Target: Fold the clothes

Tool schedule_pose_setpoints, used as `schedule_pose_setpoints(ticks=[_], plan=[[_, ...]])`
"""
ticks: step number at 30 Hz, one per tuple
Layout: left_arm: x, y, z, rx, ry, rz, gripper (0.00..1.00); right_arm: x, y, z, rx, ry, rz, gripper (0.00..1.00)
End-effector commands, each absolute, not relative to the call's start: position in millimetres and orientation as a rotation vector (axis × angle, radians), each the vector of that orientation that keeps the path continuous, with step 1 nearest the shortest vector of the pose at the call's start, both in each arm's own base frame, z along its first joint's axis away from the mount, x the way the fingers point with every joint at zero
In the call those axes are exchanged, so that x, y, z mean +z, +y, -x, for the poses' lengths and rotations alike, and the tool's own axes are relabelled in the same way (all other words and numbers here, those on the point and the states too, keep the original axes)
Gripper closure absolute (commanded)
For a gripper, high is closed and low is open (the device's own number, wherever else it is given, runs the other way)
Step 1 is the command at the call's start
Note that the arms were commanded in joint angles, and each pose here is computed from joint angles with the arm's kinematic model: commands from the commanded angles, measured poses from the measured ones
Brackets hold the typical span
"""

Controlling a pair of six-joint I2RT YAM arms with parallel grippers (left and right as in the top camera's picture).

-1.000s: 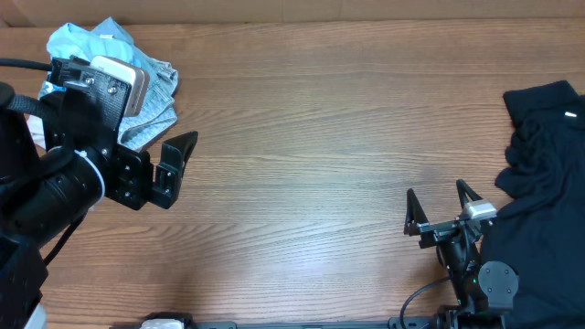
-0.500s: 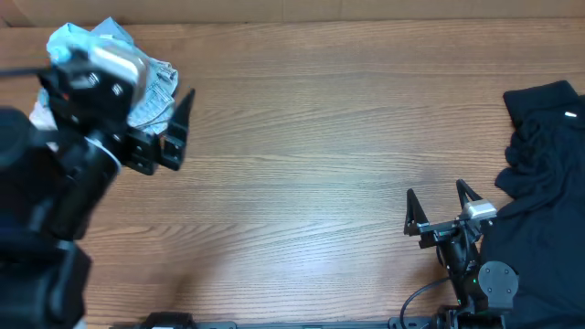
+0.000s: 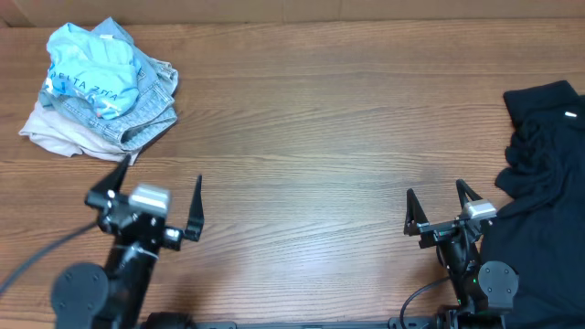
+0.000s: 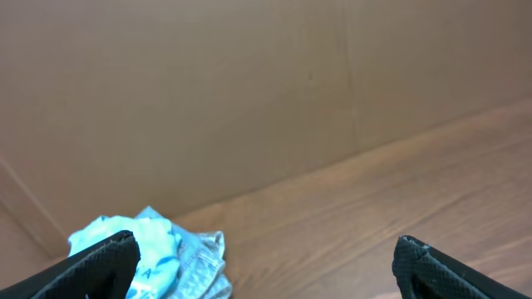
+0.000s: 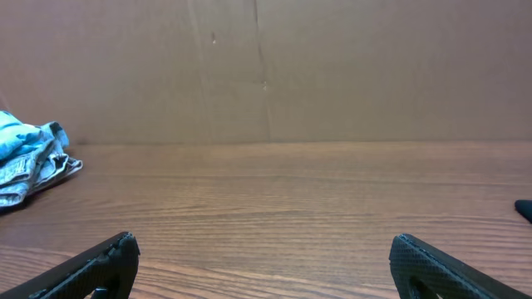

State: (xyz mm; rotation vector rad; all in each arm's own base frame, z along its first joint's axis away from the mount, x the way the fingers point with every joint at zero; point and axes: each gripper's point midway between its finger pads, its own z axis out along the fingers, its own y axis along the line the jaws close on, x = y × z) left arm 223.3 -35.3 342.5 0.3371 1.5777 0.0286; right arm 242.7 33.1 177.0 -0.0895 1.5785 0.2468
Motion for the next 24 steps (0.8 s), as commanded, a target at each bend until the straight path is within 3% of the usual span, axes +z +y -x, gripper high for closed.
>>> schedule_pose_setpoints(ticks=[1, 16, 24], plan=[[305, -28, -221, 0.041, 1.578, -0.282, 0.00, 176, 33, -242, 0.248, 1.571, 0.094, 0.00], [194, -31, -243, -0.096, 1.492, -0.157, 0.00, 176, 33, -242, 0.248, 1.571, 0.094, 0.00], [173, -30, -244, -0.117, 1.573, -0.140, 0.00, 176, 33, -242, 0.248, 1.571, 0.094, 0.00]])
